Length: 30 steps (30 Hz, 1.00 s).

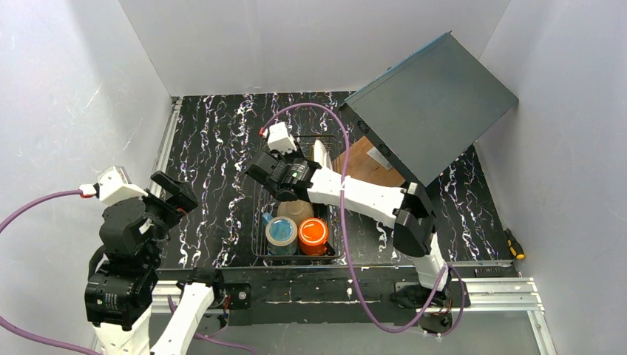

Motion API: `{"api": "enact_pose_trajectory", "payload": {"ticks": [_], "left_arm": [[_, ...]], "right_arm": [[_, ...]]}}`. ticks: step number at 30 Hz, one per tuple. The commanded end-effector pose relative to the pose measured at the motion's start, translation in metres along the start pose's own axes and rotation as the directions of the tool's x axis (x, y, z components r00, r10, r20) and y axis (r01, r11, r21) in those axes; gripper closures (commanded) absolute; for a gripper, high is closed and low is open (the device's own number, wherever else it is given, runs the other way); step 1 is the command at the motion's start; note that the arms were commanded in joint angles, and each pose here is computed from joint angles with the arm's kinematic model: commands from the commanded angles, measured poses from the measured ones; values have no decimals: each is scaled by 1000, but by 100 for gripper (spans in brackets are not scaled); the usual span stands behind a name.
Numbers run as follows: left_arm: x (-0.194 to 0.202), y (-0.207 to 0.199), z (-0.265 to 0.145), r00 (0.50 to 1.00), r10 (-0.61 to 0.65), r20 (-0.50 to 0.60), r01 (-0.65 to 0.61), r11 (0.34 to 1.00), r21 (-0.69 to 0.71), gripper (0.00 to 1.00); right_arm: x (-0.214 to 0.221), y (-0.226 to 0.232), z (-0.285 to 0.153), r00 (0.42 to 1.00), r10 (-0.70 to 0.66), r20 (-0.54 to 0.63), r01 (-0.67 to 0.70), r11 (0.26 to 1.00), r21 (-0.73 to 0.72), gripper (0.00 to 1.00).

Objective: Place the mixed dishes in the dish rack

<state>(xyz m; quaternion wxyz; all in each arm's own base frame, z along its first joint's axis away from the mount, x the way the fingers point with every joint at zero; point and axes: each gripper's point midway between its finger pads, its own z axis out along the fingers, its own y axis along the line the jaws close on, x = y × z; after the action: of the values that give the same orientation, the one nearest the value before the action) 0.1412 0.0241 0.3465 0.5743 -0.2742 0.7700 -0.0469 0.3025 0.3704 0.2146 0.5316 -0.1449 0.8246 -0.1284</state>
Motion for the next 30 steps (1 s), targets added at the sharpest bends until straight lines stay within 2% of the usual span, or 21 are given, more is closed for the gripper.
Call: {"api": "enact_pose_trajectory", "payload": {"ticks": [1, 12, 15, 22, 26, 30], "left_arm": [[4, 0, 7, 1000, 12, -16, -12, 1000, -12, 3], [5, -2, 8, 1000, 9, -24, -10, 1000, -9, 4], [5, -4, 10, 1000, 9, -30, -9, 1000, -4, 4], [6, -8, 13, 999, -1, -40, 1, 1000, 8, 4], [9, -12, 16, 999, -13, -53, 14, 1000, 20, 5], [13, -17, 19, 997, -22, -77, 25, 999, 34, 5]], "right_arm": [[-13, 21, -8, 999, 50, -8, -51, 994, -94, 61], [-14, 25, -15, 998, 63, -30, -67, 987, -146, 52], [-23, 21, -23, 997, 71, -27, -75, 980, -185, 44], [-57, -2, -60, 988, 143, 55, -114, 926, -361, 13], [-83, -30, -86, 967, 226, 116, -157, 889, -430, 4], [-89, -44, -95, 958, 248, 143, -160, 877, -453, 2]]}}
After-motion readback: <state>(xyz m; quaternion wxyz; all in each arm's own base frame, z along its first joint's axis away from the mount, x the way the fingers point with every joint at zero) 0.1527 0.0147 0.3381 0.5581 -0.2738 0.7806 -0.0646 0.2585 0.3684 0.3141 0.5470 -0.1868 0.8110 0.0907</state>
